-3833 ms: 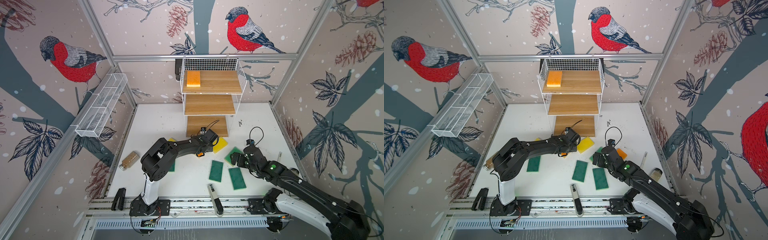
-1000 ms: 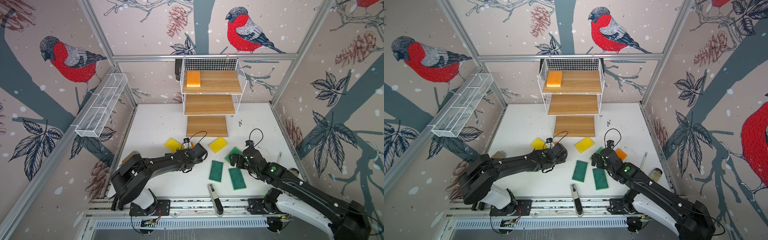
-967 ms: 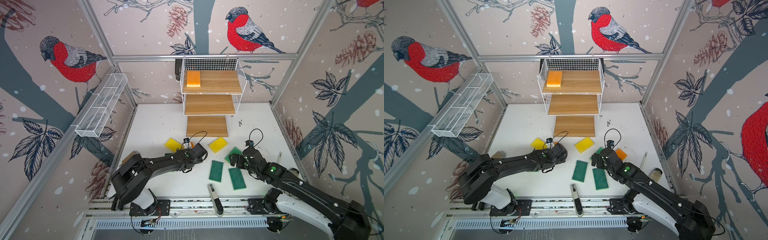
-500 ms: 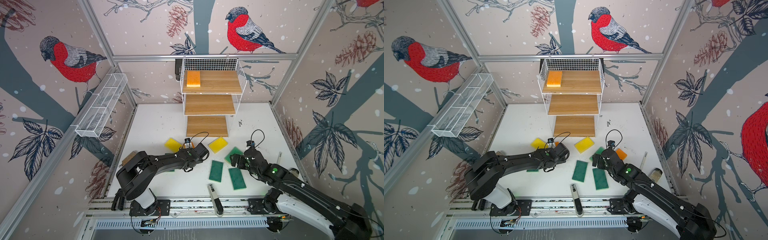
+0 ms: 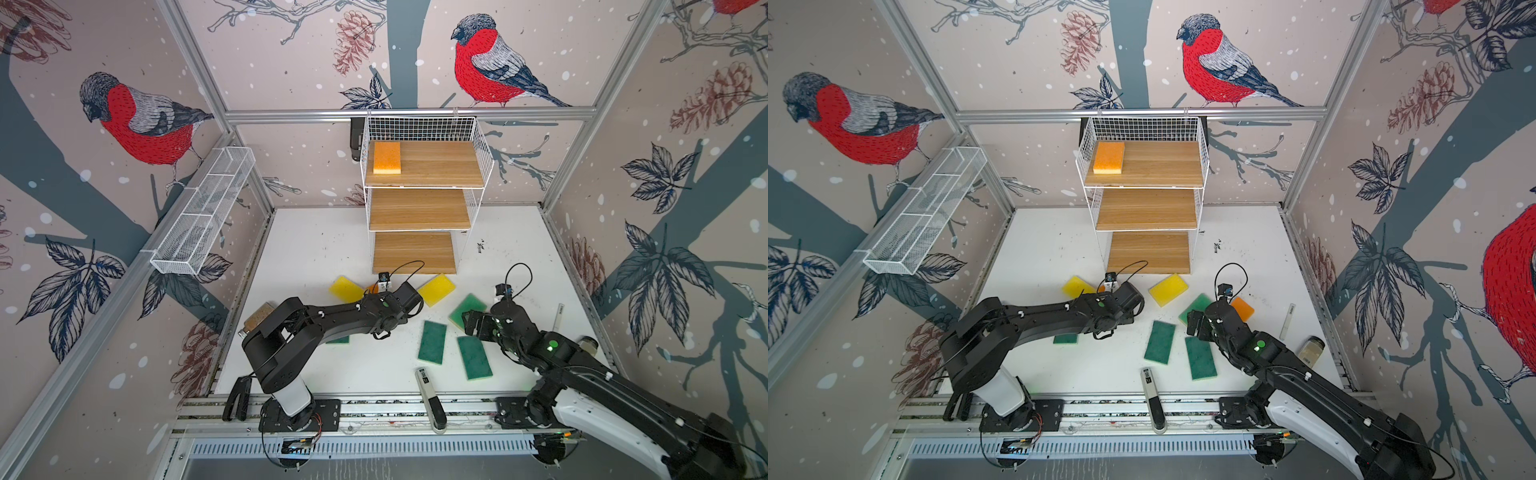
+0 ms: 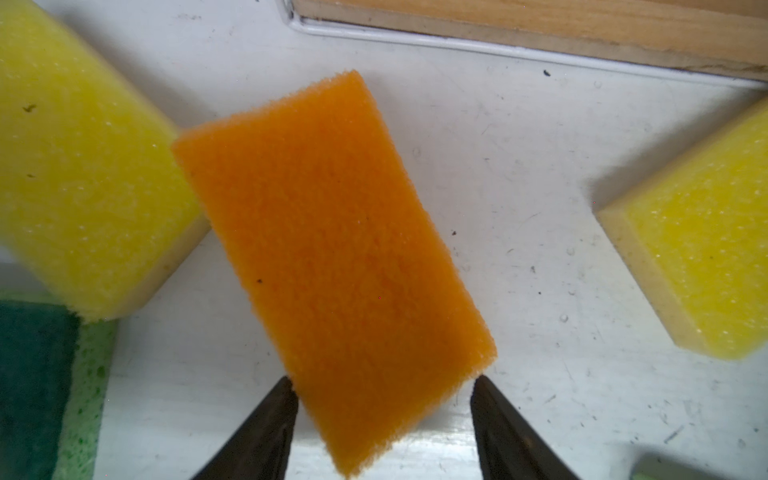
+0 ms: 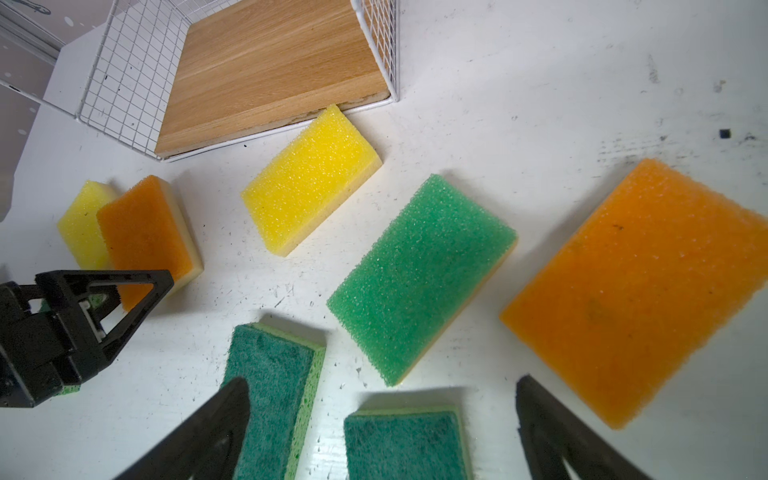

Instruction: Place and organize the cleaning sponges onto the shelf

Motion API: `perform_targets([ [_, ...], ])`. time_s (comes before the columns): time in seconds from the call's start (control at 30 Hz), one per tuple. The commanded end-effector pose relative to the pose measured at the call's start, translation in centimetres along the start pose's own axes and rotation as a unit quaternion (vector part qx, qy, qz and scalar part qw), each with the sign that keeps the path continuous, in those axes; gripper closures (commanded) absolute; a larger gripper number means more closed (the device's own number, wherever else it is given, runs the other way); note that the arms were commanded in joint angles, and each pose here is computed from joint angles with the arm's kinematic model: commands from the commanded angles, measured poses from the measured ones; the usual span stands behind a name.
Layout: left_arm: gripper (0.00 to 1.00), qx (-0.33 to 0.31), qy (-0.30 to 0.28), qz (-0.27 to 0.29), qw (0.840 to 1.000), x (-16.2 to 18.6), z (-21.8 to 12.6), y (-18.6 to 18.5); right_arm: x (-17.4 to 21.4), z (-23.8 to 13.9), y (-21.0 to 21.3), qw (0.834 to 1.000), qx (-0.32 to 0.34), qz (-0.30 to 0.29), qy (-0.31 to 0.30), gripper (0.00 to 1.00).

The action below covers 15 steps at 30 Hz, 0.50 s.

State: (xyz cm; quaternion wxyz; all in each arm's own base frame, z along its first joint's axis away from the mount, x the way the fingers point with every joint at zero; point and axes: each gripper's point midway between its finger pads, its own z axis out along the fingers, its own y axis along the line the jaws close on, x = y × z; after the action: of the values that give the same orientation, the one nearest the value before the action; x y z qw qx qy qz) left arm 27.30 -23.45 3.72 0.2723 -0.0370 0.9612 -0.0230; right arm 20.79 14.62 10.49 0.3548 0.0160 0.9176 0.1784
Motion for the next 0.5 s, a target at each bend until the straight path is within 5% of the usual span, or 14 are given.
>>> perform_targets([
  [0.0,0.36,0.011,-0.001,0.026,1.000,-0.21,0.03,-0.71,0.01,-0.08,-0.46,1.000,0.009,0.002,-0.004,0.01],
  [0.33,0.56,0.023,0.008,0.047,0.999,-0.01,0.35,-1.19,-0.12,-0.27,-0.51,1.000,0.008,0.006,-0.009,0.01],
  [0.47,0.39,0.033,0.011,0.016,0.999,-0.18,-0.12,-1.10,-0.16,-0.38,-0.48,1.000,0.006,0.007,-0.010,0.00],
])
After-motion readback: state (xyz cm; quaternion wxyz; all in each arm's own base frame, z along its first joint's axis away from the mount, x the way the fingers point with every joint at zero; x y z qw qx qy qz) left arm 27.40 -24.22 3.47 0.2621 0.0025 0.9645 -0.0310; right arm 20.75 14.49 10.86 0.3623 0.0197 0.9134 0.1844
